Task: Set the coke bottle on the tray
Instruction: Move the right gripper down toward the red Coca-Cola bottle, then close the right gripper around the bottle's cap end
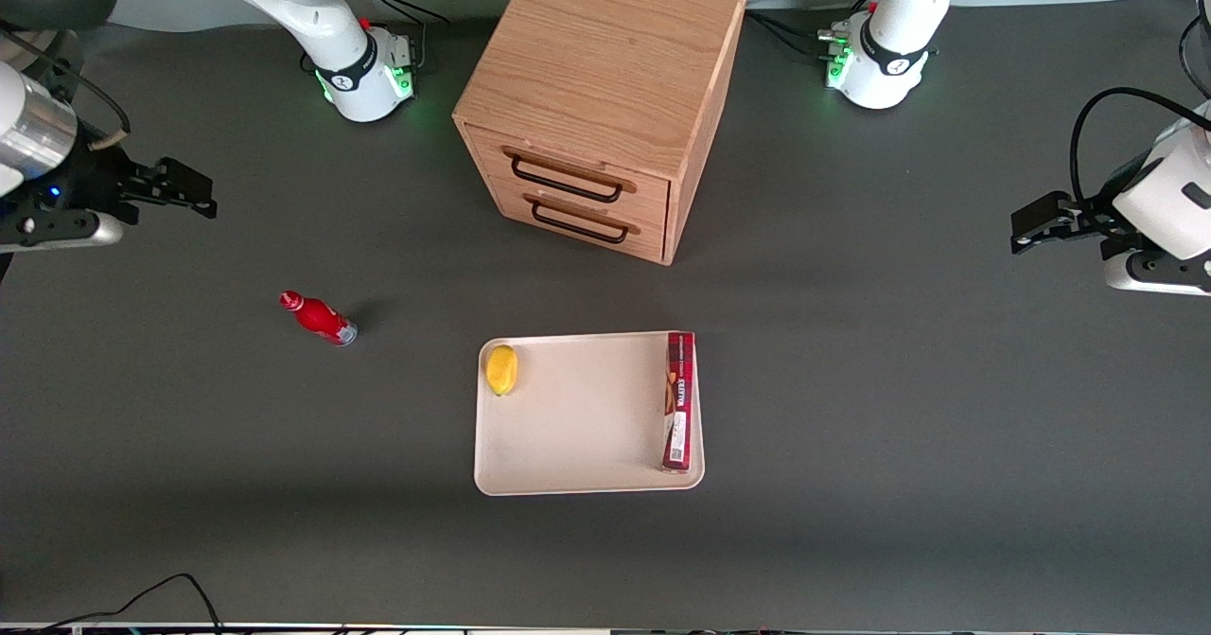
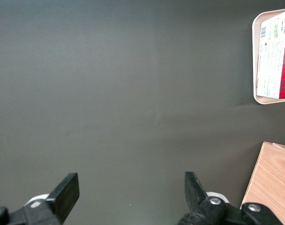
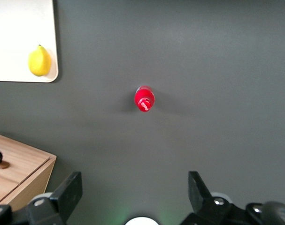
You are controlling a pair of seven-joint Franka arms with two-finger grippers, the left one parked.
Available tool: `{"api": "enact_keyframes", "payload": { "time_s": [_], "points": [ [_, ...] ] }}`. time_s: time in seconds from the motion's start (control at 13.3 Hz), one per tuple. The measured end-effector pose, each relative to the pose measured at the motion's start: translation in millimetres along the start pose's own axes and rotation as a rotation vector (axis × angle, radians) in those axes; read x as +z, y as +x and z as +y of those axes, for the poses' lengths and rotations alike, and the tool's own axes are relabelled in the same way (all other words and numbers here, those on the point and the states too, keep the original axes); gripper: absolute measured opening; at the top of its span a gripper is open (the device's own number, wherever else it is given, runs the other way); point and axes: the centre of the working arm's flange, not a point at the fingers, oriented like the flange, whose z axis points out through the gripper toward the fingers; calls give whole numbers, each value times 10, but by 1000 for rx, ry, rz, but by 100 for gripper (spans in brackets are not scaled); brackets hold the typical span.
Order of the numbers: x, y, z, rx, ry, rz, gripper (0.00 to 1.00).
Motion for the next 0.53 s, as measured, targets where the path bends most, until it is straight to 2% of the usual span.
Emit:
{"api": "enact_keyframes", "payload": {
  "time_s": [0.15,0.3,0.53],
  "points": [
    [487,263,1,-2,4,8,100],
    [1080,449,-20,-6,7,35,100],
    [1809,478,-43,-10,11,80,100]
  ]
}}
